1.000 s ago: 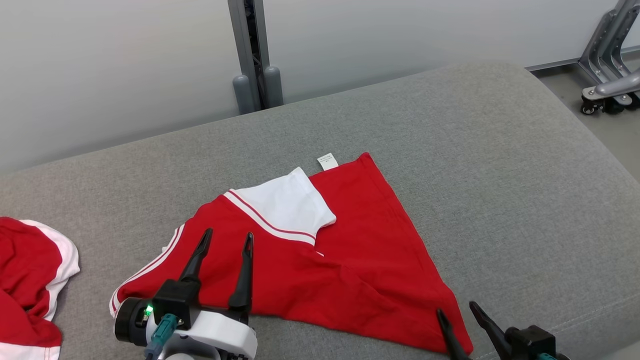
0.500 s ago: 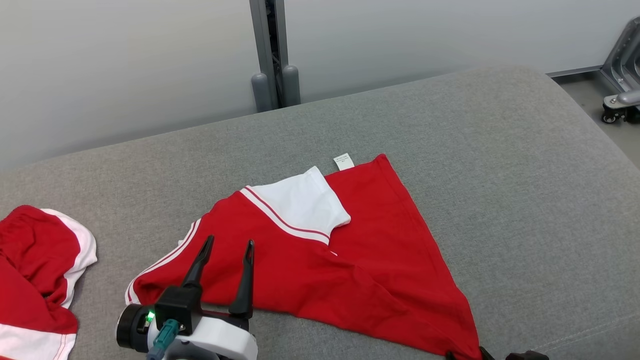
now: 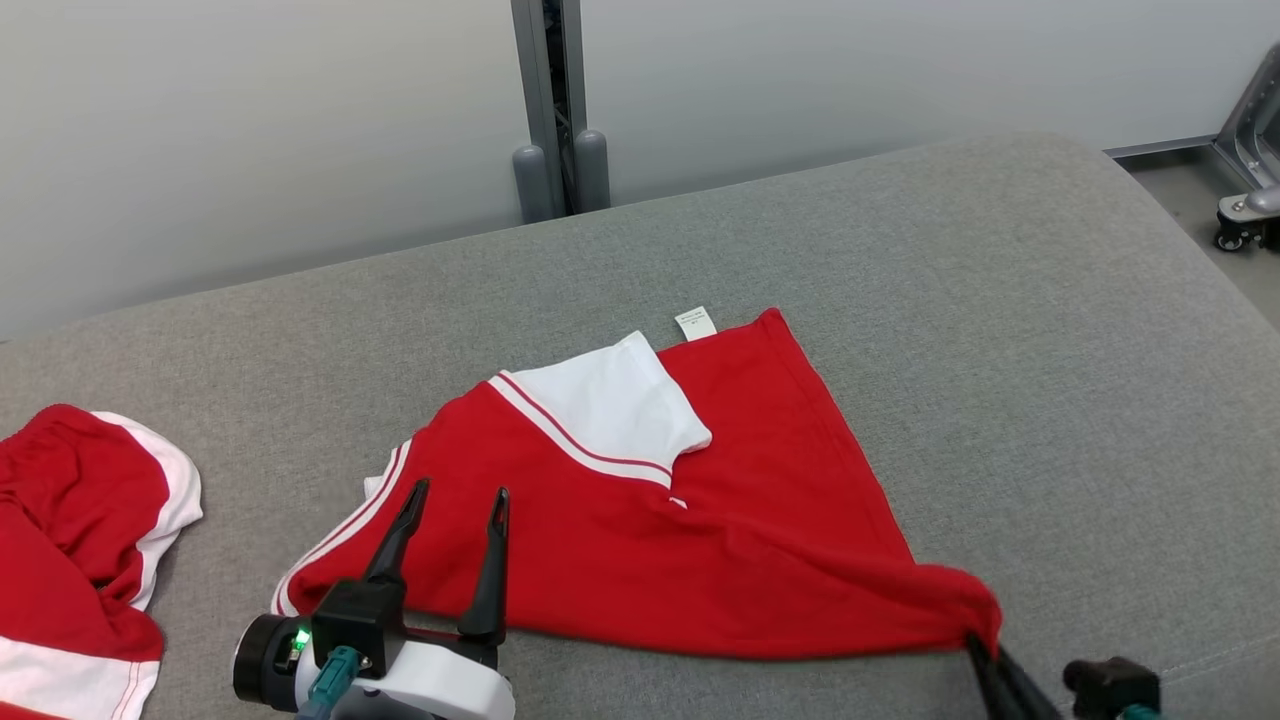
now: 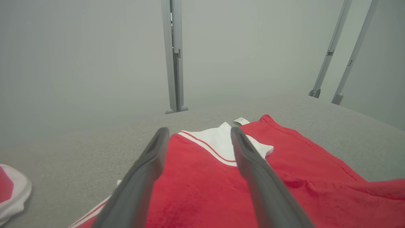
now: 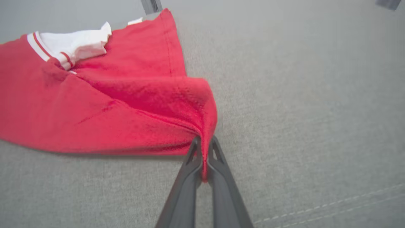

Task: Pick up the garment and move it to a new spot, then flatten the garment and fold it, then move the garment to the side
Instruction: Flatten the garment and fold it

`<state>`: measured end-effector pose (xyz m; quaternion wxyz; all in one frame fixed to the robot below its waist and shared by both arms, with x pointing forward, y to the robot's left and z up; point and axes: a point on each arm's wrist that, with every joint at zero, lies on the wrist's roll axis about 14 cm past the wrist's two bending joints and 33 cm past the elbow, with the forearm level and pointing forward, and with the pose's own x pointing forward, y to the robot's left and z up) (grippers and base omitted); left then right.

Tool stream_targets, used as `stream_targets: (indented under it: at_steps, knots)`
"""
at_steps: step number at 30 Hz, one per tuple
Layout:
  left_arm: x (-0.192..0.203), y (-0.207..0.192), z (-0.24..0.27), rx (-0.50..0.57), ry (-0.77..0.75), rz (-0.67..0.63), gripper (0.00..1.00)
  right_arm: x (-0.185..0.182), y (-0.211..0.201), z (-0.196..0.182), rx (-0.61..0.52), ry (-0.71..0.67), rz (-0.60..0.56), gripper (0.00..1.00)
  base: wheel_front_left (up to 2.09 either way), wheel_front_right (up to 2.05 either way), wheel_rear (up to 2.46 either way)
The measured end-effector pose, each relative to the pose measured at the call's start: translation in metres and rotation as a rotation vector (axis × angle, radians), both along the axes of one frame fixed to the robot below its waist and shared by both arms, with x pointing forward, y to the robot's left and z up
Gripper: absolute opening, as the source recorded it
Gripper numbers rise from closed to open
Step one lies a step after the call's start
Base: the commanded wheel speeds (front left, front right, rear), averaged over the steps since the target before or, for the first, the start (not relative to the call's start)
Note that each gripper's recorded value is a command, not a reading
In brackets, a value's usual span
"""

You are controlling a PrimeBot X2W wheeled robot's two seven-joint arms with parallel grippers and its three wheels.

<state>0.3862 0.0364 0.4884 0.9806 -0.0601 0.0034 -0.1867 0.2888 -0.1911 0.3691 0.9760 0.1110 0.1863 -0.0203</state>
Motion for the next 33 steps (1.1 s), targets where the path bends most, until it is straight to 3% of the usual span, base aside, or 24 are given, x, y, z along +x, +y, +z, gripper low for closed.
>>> stream_targets:
  at_steps: [5,11,32,33]
  knots:
    - [0.003,0.006,0.002,-0.002,-0.007,0.022,1.0,0.022,-0.015,0.046,-0.035,-0.166,-0.04,0.0,0.0,0.0,0.0]
    - [-0.003,0.027,-0.004,-0.003,0.016,0.102,1.0,0.044,-0.018,0.07,-0.054,-0.244,-0.04,0.0,0.0,0.0,0.0]
    - [-0.051,0.1,-0.018,-0.03,0.073,0.357,1.0,0.145,-0.005,0.064,-0.093,-0.146,0.028,0.01,0.0,0.0,0.0]
    - [-0.051,0.101,-0.021,-0.028,0.081,0.362,1.0,0.151,-0.008,0.058,-0.103,-0.109,0.026,0.47,0.0,0.0,0.0]
